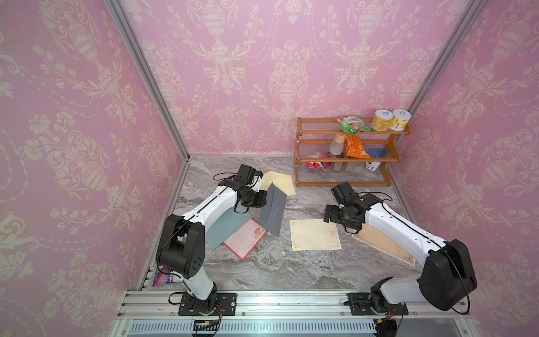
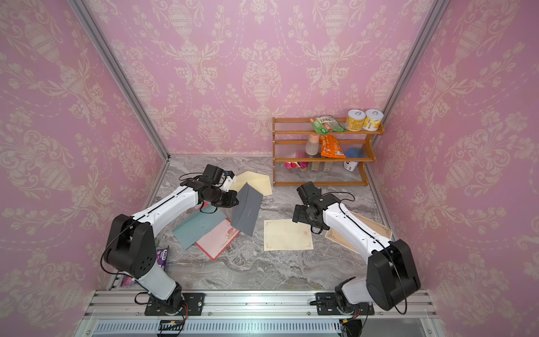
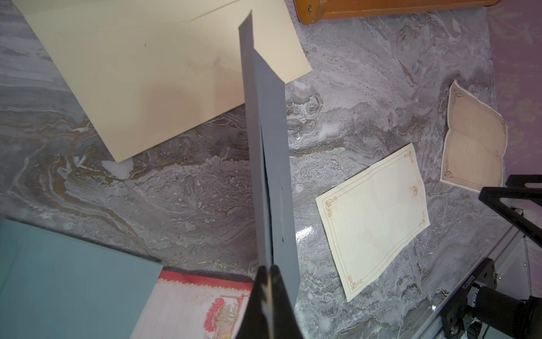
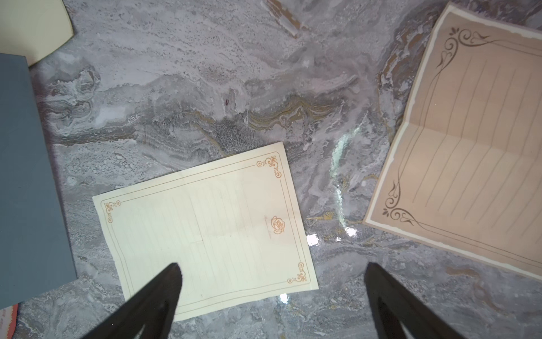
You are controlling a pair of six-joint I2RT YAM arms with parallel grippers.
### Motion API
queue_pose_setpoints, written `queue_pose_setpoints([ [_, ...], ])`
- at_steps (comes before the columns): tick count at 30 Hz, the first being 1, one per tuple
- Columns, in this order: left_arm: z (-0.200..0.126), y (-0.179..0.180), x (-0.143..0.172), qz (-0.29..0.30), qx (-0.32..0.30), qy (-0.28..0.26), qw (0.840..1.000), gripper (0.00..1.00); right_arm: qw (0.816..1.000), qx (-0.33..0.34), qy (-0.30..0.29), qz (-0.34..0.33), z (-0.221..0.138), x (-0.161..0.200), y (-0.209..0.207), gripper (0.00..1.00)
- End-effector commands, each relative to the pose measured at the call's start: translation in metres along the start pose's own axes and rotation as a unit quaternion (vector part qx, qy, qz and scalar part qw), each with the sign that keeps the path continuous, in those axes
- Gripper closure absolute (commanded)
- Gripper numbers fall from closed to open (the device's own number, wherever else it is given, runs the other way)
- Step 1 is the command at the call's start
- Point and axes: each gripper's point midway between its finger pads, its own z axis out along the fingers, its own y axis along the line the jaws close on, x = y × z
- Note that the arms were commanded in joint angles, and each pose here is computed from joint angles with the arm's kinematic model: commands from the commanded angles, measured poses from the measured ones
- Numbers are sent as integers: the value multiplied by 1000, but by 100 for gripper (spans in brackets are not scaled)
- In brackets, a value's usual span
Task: Fold the letter paper in half and place it into the envelope
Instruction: Place the envelope at the center of the board.
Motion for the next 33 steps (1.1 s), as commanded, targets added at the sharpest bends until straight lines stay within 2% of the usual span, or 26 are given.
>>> queue_pose_setpoints([
  [1,13,6,1,-13,10,6,1000,100,1000,10,1,2,0,-4,4,0],
  [3,13,12,-2,-16,-4,5,1000,90,1000,14,7,-3,4,-4,4,0],
  [4,12,14,-3,-19,-12,4,1000,80,1000,15,10,-5,5,-5,5,0],
  [6,7,17,-8,-23,-27,2,999,49,1000,16,16,-11,8,-4,7,0],
  [7,3,16,-10,-29,-33,3,999,29,1000,18,18,-15,9,-4,7,0],
  [8,-1,13,-11,-32,-32,3,999,16,999,19,19,-19,10,-5,7,0],
  [10,-5,7,-10,-32,-38,3,999,2,999,21,21,-27,11,-4,7,0],
  [13,-5,-10,-3,-24,-41,14,999,1,999,25,29,-34,15,-1,5,0],
  [17,4,-46,13,8,-41,31,999,6,998,19,44,-39,22,8,4,0],
  [19,14,-61,24,14,-37,46,998,17,998,10,55,-32,26,11,3,0],
  [21,27,-73,34,10,-25,61,998,42,997,-9,72,-38,32,15,5,0],
  [23,38,-83,41,1,-12,73,997,78,995,-22,93,-32,37,22,4,0],
  [24,43,-88,44,0,-6,77,997,91,994,-24,101,-30,40,23,2,0],
  [25,47,-93,47,3,-2,82,997,100,993,-30,112,-29,42,27,2,0],
  [33,82,-114,73,31,8,135,990,100,985,-66,158,10,58,46,-8,0],
])
